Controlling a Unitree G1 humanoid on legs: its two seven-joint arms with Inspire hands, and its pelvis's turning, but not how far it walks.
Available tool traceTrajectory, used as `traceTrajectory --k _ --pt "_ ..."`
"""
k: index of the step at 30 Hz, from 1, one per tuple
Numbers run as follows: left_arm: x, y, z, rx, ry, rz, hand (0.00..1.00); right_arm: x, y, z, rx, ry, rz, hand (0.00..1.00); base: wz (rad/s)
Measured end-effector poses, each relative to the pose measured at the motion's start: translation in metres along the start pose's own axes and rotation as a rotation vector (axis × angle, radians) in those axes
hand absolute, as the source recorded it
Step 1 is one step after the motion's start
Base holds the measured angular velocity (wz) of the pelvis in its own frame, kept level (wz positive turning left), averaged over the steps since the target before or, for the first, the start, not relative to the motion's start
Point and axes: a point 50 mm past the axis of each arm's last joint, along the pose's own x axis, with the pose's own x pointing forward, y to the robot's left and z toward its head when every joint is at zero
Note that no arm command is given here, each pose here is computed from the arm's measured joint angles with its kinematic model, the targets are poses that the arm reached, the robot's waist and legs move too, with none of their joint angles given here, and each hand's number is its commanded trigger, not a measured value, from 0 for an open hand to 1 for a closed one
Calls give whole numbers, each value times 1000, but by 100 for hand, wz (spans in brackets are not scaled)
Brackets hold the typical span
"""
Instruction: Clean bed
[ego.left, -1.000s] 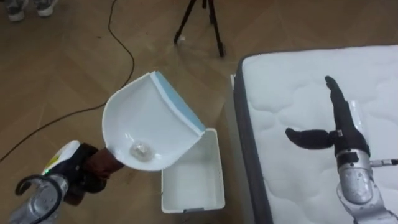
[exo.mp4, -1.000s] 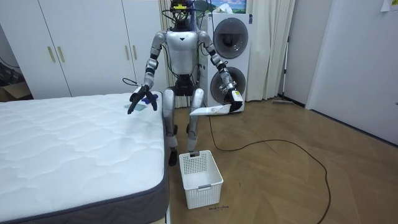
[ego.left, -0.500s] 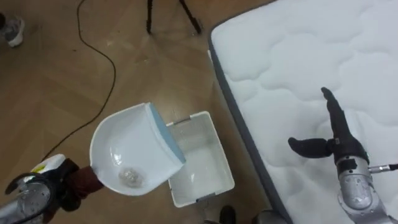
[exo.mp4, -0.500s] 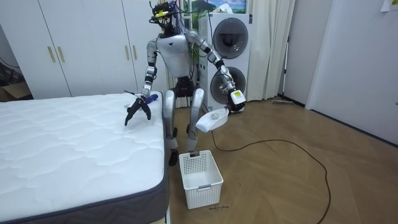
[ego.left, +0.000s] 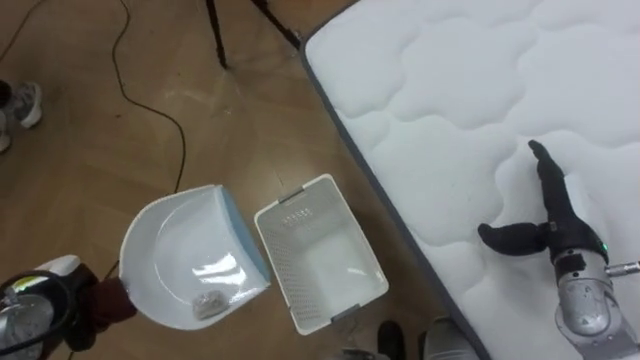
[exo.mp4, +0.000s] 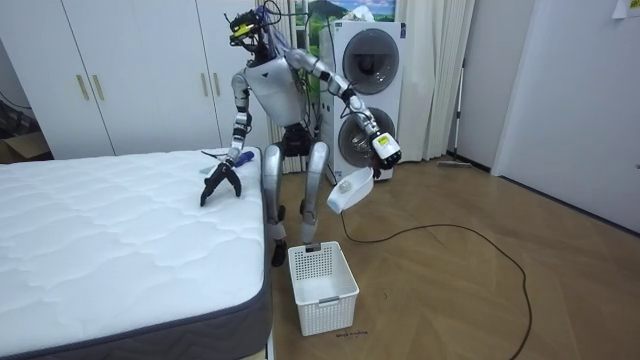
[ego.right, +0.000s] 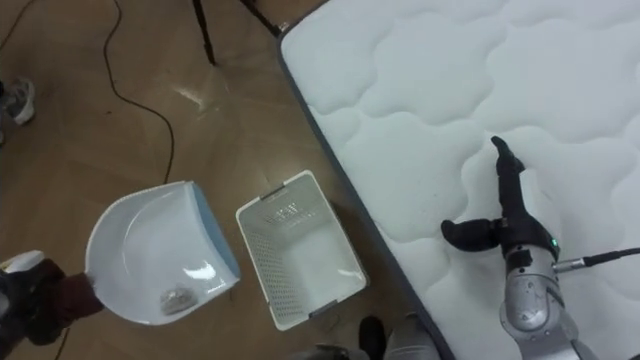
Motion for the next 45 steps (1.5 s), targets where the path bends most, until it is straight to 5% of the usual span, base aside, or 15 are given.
traceTrajectory --k 22,34,45 --pt "-1 28 -15 7 76 9 100 6 -6 17 -83 -79 29 0 -2" --pt "-6 72 -15 160 97 111 100 6 -3 14 -83 -69 33 0 1" --pt "-6 76 -13 207 102 123 100 9 -4 23 -82 -124 43 0 -6"
